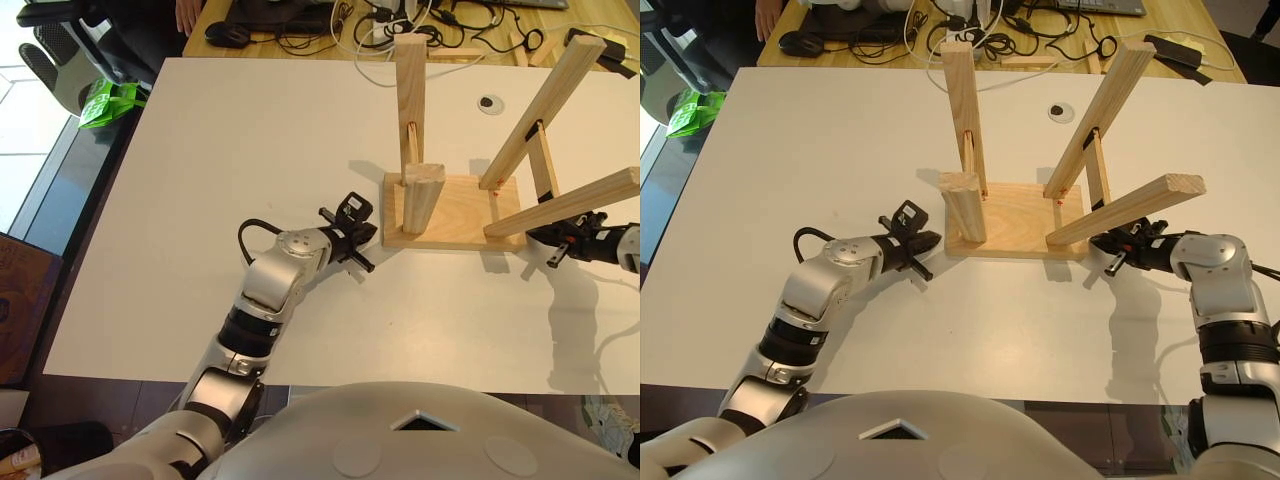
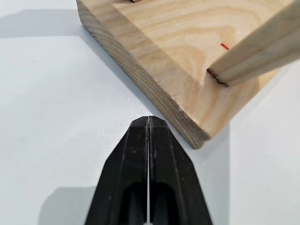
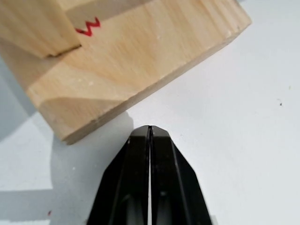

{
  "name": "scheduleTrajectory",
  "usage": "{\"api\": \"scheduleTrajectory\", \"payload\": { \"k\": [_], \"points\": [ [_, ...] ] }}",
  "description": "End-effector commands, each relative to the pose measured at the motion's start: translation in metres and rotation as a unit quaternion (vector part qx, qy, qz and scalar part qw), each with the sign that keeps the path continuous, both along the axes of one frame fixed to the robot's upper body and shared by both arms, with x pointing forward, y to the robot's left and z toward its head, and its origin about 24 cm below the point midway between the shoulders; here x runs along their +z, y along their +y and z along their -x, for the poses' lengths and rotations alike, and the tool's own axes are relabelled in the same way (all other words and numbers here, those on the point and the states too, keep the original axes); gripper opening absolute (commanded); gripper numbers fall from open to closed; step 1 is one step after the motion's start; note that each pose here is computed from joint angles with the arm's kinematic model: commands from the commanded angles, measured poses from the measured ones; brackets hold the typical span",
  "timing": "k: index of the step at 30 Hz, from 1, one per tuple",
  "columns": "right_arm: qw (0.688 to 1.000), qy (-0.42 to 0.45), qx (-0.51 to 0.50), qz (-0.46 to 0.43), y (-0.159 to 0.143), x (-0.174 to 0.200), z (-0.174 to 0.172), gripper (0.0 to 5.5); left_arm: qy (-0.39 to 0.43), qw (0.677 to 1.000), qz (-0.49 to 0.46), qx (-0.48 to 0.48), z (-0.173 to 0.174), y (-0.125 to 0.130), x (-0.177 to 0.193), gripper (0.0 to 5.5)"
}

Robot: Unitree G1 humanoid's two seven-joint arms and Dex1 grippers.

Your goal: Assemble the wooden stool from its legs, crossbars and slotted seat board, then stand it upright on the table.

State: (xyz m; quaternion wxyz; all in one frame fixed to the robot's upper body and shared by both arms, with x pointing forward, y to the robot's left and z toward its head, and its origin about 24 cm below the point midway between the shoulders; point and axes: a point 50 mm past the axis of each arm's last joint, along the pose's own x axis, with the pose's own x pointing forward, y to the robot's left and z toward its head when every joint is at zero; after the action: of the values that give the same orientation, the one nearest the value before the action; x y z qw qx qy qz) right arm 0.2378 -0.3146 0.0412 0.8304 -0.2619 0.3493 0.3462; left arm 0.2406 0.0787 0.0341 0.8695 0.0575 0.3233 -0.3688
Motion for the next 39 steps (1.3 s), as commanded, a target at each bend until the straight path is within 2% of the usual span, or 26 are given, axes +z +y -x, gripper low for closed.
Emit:
{"api": "scheduleTrajectory", "payload": {
  "k": [1, 10, 16, 20, 39],
  "points": [
    [0.998, 0.052, -0.014, 0.011, -0.006, -0.014, 0.015, 0.0, 0.01, 1.0, 0.0, -0.014, 0.005, -0.001, 0.0, 0.03],
    [0.998, 0.058, -0.017, 0.019, -0.011, -0.009, 0.02, 0.0, 0.02, 0.999, -0.001, -0.031, 0.01, -0.002, -0.001, 0.03],
    [0.992, 0.125, 0.008, 0.026, -0.013, -0.012, 0.037, 0.0, 0.023, 0.999, 0.0, -0.031, 0.011, -0.002, -0.001, 0.03],
    [0.992, 0.127, 0.004, 0.022, -0.011, -0.017, 0.036, 0.0, 0.023, 0.999, 0.0, -0.031, 0.01, -0.003, -0.001, 0.03],
    [0.987, 0.136, 0.043, -0.068, 0.015, -0.017, 0.031, 0.0, 0.027, 0.999, 0.008, -0.045, 0.012, -0.008, 0.0, 0.03]
  ]
}}
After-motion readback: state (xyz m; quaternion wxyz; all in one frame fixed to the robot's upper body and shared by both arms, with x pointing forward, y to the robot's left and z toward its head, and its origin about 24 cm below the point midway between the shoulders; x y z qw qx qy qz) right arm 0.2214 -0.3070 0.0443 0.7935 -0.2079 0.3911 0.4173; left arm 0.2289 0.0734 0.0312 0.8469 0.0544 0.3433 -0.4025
